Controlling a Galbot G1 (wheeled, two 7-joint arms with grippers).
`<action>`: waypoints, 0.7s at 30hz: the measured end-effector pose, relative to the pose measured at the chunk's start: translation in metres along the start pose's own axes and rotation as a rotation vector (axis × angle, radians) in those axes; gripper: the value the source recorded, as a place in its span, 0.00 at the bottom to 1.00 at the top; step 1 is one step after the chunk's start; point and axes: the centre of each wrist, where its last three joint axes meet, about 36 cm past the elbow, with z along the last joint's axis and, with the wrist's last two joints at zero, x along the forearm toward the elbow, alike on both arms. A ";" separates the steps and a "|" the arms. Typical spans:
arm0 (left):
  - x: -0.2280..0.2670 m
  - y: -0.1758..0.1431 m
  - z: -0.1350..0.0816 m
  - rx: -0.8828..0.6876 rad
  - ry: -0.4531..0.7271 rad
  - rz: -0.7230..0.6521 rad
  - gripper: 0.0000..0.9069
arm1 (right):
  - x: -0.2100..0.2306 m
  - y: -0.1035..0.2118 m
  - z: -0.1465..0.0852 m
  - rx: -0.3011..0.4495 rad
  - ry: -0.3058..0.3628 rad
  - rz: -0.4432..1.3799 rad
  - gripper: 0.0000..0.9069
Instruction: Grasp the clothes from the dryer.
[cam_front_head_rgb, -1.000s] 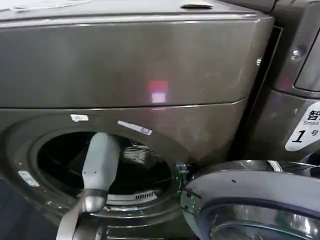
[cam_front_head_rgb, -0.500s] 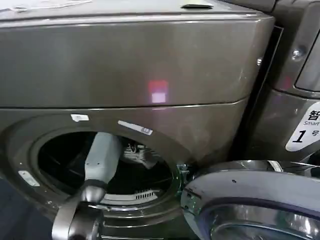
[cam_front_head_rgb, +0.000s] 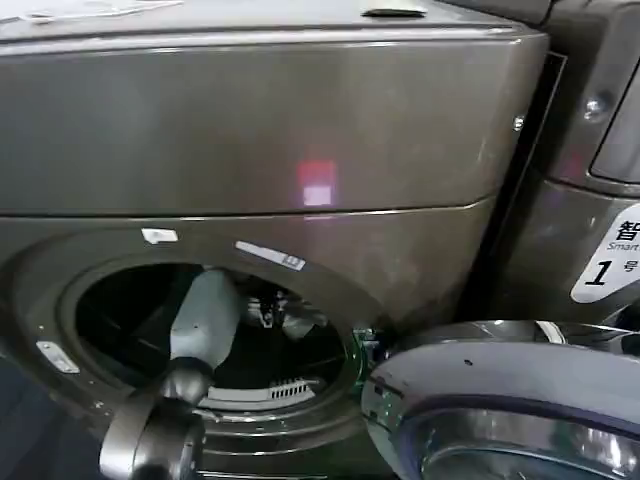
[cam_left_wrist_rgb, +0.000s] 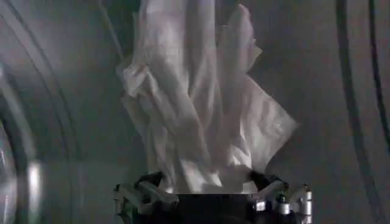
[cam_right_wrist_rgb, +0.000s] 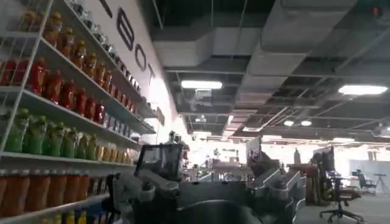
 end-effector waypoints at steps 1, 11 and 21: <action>-0.001 -0.001 0.001 0.006 -0.001 0.003 1.00 | 0.000 0.000 0.000 0.000 0.000 0.000 1.00; -0.006 -0.005 0.017 0.054 -0.021 0.011 0.00 | 0.003 0.002 0.004 -0.002 0.004 -0.004 1.00; -0.002 -0.005 0.023 0.083 -0.038 -0.006 0.00 | 0.005 0.006 0.007 0.002 0.006 -0.012 1.00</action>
